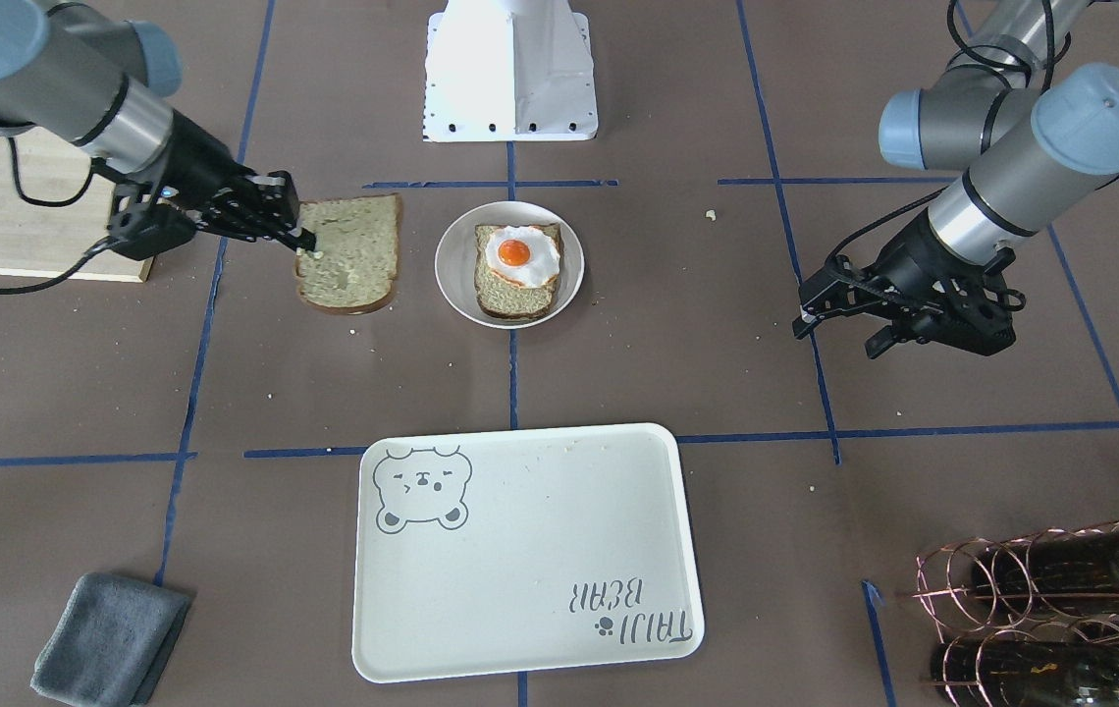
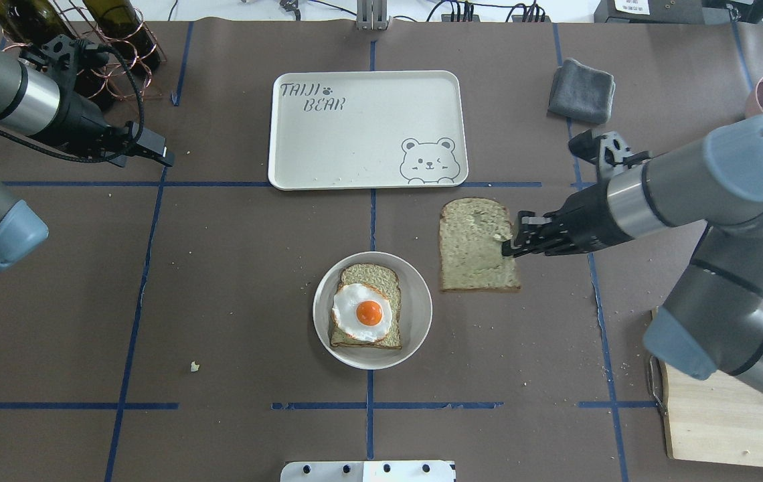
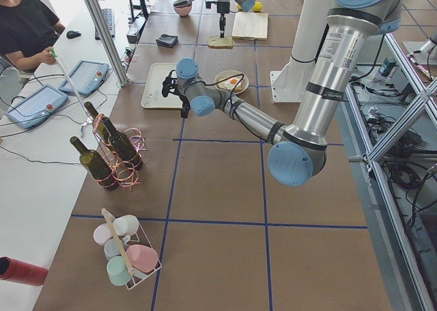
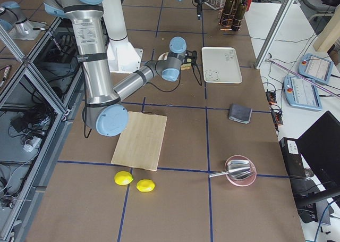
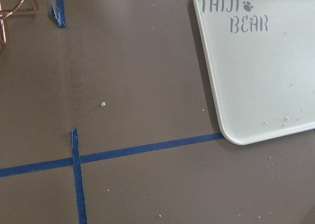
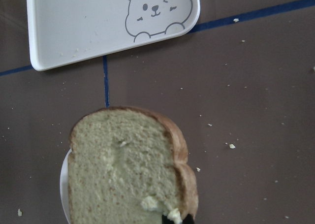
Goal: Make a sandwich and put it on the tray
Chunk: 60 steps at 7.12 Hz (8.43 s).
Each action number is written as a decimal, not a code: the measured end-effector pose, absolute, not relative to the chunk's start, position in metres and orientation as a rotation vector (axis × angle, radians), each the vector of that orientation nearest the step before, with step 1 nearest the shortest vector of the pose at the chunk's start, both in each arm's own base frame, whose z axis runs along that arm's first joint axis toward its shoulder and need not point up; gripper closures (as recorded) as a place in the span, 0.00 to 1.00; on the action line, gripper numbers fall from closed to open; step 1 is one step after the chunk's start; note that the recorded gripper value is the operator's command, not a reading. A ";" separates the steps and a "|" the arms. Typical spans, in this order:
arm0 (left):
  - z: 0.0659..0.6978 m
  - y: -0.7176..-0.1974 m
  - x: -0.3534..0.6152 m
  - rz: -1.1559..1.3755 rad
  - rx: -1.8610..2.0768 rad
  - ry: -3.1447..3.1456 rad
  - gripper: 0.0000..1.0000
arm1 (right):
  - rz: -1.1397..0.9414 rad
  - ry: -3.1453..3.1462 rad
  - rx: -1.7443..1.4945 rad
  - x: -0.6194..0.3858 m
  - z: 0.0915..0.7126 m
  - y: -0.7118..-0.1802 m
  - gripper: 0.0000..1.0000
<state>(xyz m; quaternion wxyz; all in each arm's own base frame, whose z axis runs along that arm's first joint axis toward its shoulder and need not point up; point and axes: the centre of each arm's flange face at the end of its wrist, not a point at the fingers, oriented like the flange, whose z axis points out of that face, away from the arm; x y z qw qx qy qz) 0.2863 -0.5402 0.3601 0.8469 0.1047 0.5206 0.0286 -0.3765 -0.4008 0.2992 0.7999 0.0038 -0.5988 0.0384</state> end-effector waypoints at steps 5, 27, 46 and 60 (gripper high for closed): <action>0.362 -0.539 0.289 0.060 0.214 1.097 0.00 | 0.082 -1.208 0.042 -0.525 0.230 -0.362 1.00; 0.276 -0.358 0.553 -0.045 0.036 1.120 0.63 | -0.021 -0.931 0.087 -0.301 0.347 -0.526 0.00; 0.239 -0.537 0.519 -0.634 -0.142 1.229 1.00 | -0.189 -0.770 0.043 -0.009 0.608 -0.537 0.00; 0.281 -0.605 0.502 -0.684 0.070 1.165 0.00 | -0.158 -0.789 0.136 0.015 0.606 -0.536 0.00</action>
